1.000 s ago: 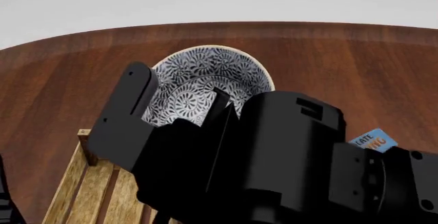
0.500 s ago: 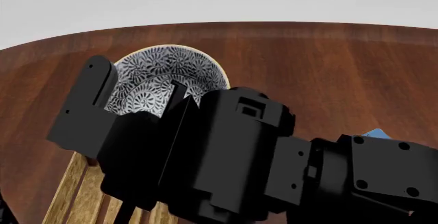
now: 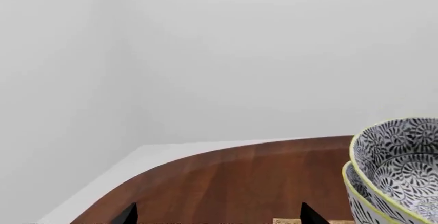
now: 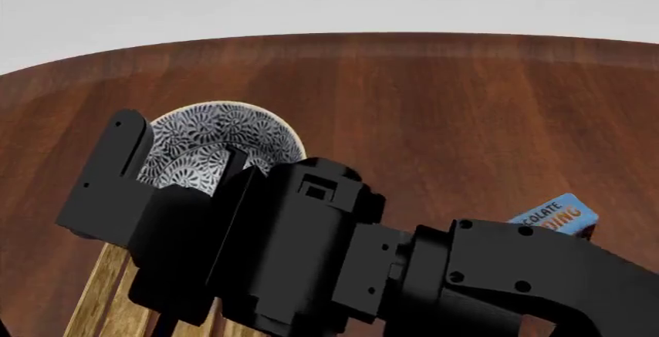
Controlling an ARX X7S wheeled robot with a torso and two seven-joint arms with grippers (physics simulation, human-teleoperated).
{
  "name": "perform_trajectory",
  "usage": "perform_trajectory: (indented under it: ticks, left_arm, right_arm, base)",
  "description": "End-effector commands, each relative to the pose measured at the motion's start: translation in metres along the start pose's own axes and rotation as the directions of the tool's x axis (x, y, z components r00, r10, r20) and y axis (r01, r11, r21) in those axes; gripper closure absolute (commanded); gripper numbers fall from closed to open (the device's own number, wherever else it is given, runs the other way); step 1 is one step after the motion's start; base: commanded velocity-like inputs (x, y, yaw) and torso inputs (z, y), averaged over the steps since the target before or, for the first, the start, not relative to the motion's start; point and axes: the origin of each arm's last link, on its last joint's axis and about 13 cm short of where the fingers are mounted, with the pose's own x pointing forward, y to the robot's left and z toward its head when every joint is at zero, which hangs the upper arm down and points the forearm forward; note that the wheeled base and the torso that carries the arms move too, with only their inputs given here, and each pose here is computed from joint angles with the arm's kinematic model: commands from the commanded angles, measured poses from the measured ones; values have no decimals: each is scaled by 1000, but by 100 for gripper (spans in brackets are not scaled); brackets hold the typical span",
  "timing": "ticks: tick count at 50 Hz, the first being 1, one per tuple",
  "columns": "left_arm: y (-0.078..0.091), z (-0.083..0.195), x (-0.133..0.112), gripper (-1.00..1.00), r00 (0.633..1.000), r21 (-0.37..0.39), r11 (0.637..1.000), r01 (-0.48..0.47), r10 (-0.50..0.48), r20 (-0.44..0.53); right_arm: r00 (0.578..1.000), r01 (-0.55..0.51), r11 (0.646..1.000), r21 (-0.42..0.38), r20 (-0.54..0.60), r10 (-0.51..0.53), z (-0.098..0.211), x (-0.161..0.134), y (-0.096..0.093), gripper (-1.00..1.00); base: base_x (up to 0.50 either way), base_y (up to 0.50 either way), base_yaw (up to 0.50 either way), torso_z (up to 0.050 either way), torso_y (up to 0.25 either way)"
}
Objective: Stack the left bowl on the right bowl and place them in the tray.
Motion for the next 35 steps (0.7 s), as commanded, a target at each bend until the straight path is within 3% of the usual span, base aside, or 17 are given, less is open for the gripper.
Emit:
perform_trajectory:
  ticks: [1, 22, 35]
  left_arm:
    - [1, -1, -1, -100, 1000, 7, 1000, -8, 8, -5]
    - [2, -2, 0, -100, 1000, 16, 1000, -14, 14, -11]
    - [4, 1, -2, -100, 1000, 22, 1000, -21, 21, -6]
  right_arm:
    - [1000, 13, 999, -38, 11, -12, 2, 17, -7, 100]
    - [996, -78, 995, -69, 46, 82, 10, 43, 4, 100]
    - [990, -122, 991, -50, 71, 125, 4, 52, 16, 100]
  base:
    - [0, 0, 0, 0, 0]
    - [0, 0, 0, 0, 1]
    - [0, 0, 0, 0, 1]
